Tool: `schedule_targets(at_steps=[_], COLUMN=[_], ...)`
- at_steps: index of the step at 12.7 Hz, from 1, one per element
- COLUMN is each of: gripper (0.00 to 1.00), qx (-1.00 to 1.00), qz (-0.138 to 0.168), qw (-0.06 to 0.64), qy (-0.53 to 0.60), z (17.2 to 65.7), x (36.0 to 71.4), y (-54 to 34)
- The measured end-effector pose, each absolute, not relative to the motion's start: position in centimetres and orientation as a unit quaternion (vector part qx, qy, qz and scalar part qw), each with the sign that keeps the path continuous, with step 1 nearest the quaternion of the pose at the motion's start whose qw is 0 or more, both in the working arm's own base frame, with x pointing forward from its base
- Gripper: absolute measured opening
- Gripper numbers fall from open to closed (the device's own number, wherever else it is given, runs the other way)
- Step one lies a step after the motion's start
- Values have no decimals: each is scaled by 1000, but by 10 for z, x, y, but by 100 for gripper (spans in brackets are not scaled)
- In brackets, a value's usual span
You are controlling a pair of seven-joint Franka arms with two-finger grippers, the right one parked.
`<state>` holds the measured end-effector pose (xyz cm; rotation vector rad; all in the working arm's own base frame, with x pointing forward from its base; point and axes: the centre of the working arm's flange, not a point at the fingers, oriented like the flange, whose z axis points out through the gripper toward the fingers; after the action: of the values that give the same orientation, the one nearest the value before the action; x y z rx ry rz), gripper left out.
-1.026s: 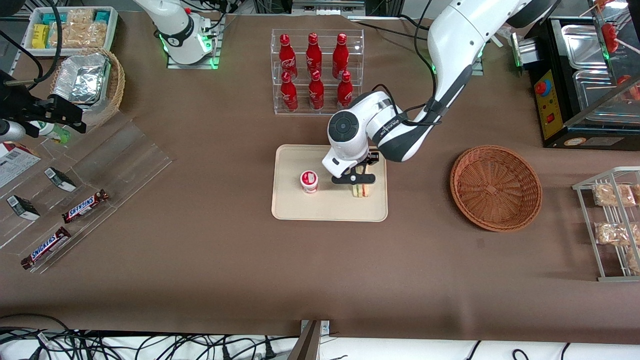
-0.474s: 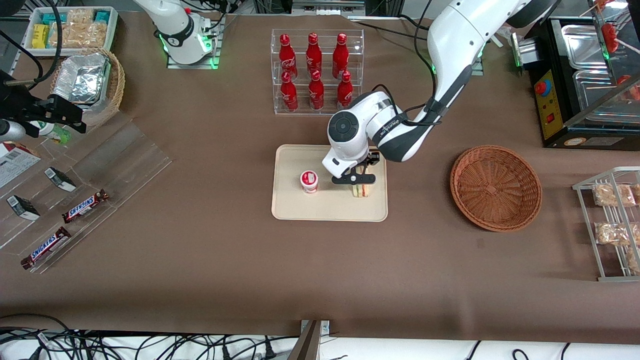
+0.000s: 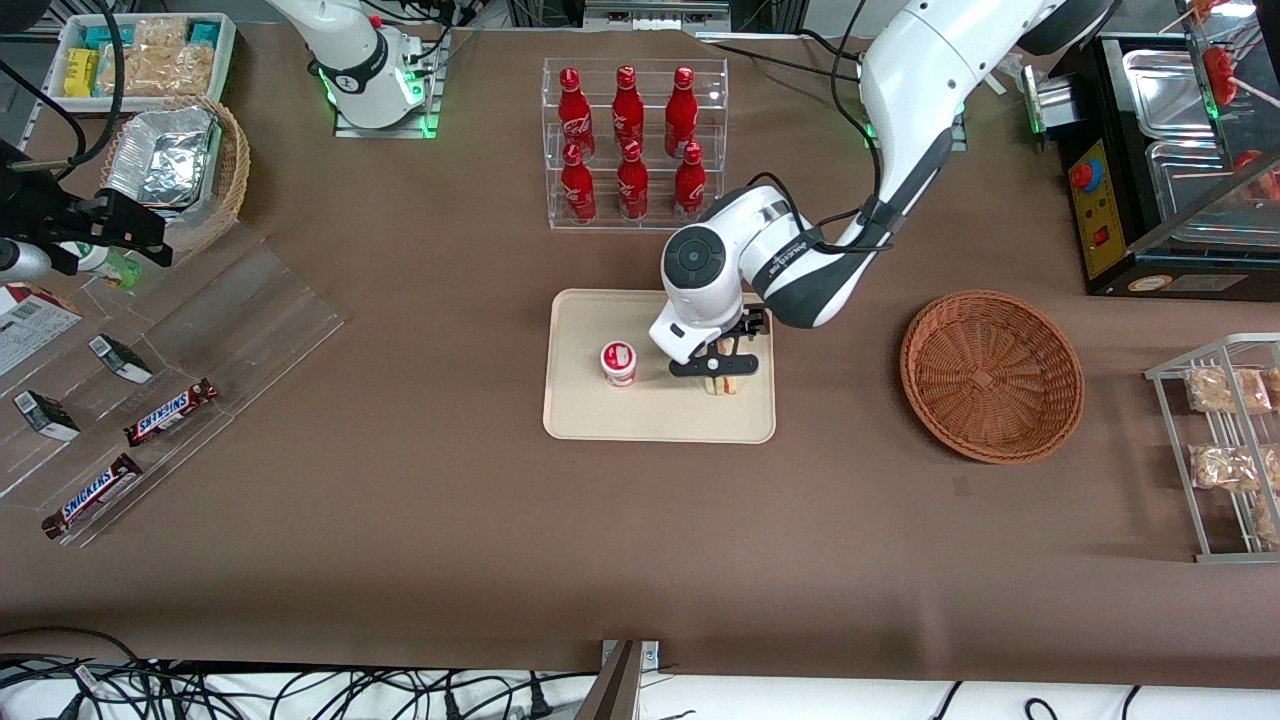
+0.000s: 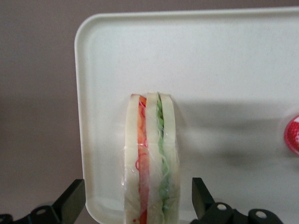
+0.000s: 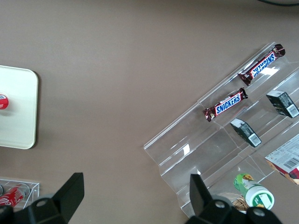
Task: Place sandwich from basket to tray
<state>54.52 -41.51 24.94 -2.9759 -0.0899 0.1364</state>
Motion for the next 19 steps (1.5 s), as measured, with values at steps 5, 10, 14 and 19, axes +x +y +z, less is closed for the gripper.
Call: schedule_targets(at_steps=[5,10,14,19], gripper=[100,100,100,100], qx=[-993,-993,-995,-992], qz=[18,27,67,117], qw=[82,69,58,42], qy=[-85,-95,-42,19], z=[317,346,392,454], x=[590,609,616,638], y=[-357,-314,-258,-153])
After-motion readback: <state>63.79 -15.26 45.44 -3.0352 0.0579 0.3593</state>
